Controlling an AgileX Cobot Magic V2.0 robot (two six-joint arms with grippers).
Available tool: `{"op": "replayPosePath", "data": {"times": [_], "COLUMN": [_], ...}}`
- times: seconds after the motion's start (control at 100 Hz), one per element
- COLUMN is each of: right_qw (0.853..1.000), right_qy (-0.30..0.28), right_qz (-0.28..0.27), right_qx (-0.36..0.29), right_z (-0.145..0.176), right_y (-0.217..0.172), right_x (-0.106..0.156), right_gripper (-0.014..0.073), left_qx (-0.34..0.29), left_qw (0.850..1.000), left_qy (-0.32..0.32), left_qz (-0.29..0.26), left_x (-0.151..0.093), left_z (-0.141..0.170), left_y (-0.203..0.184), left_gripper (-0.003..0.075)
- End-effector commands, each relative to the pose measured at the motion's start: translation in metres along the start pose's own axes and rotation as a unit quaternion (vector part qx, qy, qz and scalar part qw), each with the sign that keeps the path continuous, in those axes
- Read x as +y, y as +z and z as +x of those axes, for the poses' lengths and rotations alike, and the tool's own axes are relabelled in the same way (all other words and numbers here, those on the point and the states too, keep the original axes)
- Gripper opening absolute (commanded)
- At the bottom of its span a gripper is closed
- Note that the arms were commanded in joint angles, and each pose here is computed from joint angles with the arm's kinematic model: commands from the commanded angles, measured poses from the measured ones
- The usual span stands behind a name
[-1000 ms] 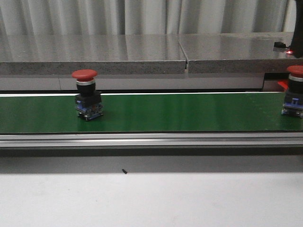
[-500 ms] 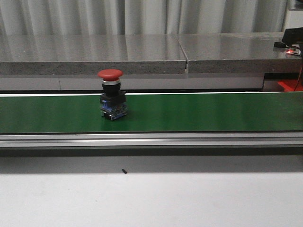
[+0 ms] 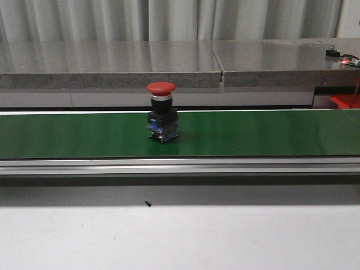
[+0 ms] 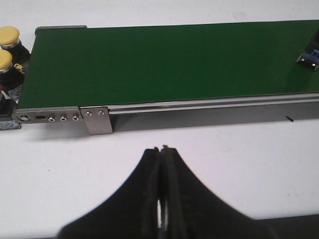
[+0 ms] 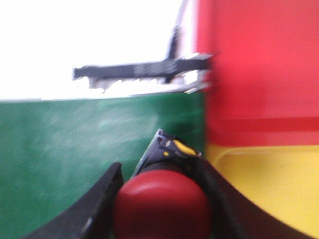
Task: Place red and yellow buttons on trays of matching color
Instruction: 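Move the held red button into the red tray and release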
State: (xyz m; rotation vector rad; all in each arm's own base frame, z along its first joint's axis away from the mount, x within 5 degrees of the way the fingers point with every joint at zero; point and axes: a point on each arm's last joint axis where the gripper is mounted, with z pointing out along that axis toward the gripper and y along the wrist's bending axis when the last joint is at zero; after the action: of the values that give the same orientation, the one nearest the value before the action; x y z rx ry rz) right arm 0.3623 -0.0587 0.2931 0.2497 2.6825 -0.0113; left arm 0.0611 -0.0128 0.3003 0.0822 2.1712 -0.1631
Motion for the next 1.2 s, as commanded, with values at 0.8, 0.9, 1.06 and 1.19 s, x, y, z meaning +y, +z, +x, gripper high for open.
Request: {"op": "replayPosePath", "data": {"times": [0.8, 0.9, 1.06, 1.19], "right_qw": [0.999, 0.999, 0.999, 0.999], "right_qy": [0.041, 0.041, 0.041, 0.04], "right_qz": [-0.004, -0.006, -0.006, -0.007], "right_qx": [-0.018, -0.013, -0.02, -0.023], "right_z": [-0.076, -0.079, -0.08, -0.081], "right_y": [0.086, 0.088, 0.082, 0.068], "right_x": [-0.067, -0.067, -0.067, -0.065], "right_gripper": [0.0158, 0.0358, 0.0519, 0.0519], "left_qx": [-0.04, -0.04, -0.04, -0.04], "left_qw": [0.999, 0.999, 0.999, 0.999], "left_qy": [-0.002, -0.002, -0.002, -0.002], "left_qz": [0.007, 0.007, 0.007, 0.007], "left_x": [-0.002, -0.002, -0.002, -0.002], "left_z": [-0.012, -0.012, -0.012, -0.012], "left_y": [-0.004, -0.004, -0.004, -0.004], "left_gripper": [-0.002, -0.002, -0.002, -0.002]}}
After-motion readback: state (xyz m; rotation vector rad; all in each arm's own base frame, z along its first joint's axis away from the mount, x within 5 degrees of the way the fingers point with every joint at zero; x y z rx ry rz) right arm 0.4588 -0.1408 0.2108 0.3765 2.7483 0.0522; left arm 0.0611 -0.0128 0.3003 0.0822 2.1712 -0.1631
